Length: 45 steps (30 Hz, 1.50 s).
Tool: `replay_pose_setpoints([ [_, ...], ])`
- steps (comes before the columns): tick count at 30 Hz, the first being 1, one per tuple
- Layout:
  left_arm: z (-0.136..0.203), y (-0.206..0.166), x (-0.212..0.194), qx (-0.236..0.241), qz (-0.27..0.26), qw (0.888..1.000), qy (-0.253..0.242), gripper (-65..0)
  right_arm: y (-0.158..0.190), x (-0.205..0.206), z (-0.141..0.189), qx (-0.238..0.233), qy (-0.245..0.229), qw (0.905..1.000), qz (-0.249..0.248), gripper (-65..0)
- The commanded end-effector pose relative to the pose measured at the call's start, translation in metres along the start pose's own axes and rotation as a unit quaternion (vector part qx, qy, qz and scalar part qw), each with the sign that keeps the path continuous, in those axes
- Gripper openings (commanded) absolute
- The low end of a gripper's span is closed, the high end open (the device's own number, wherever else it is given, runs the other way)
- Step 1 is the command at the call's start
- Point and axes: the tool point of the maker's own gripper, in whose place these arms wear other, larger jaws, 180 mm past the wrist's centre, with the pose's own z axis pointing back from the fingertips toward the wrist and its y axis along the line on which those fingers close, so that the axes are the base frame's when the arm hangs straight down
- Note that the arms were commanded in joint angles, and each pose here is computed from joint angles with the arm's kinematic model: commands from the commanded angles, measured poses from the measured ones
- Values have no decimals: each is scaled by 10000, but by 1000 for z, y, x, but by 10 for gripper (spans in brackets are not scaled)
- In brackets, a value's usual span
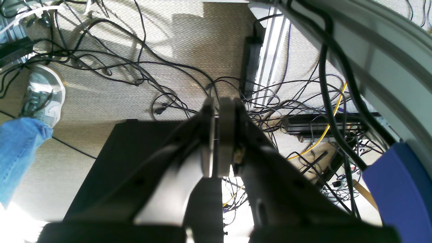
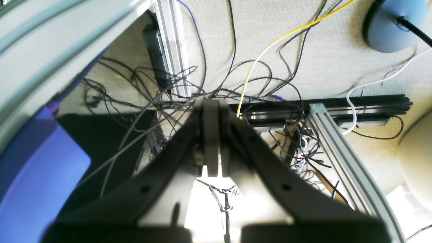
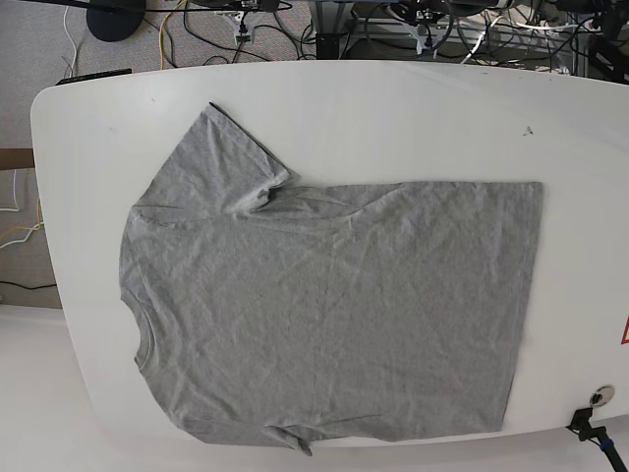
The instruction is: Fold the T-shirt properly
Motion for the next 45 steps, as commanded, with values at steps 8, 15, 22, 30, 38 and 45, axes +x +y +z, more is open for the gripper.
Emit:
replay_pose_setpoints([
  [8, 0, -2, -1, -3, 18, 10000, 32, -640, -1, -4, 0, 30, 37, 10000, 50, -650],
  [15, 0, -2, -6, -2, 9, 10000, 52, -641, -4, -6, 0, 5, 56, 10000, 9, -650],
  [22, 1, 22, -36, 168, -38, 9998, 52, -640, -30, -24, 0, -170, 162, 9997, -116, -650],
  [30, 12, 72, -57, 538, -172, 9983, -144, -638, -63, -54, 4, -391, 194, 9987, -263, -650],
  [38, 15, 68, -63, 465, -245, 9980, -339, -650, -62, -58, 4, -400, 64, 9990, -188, -650],
  [45, 11, 46, -46, 249, -209, 9982, -512, -636, -47, -64, 3, -257, 107, 9995, -164, -650],
])
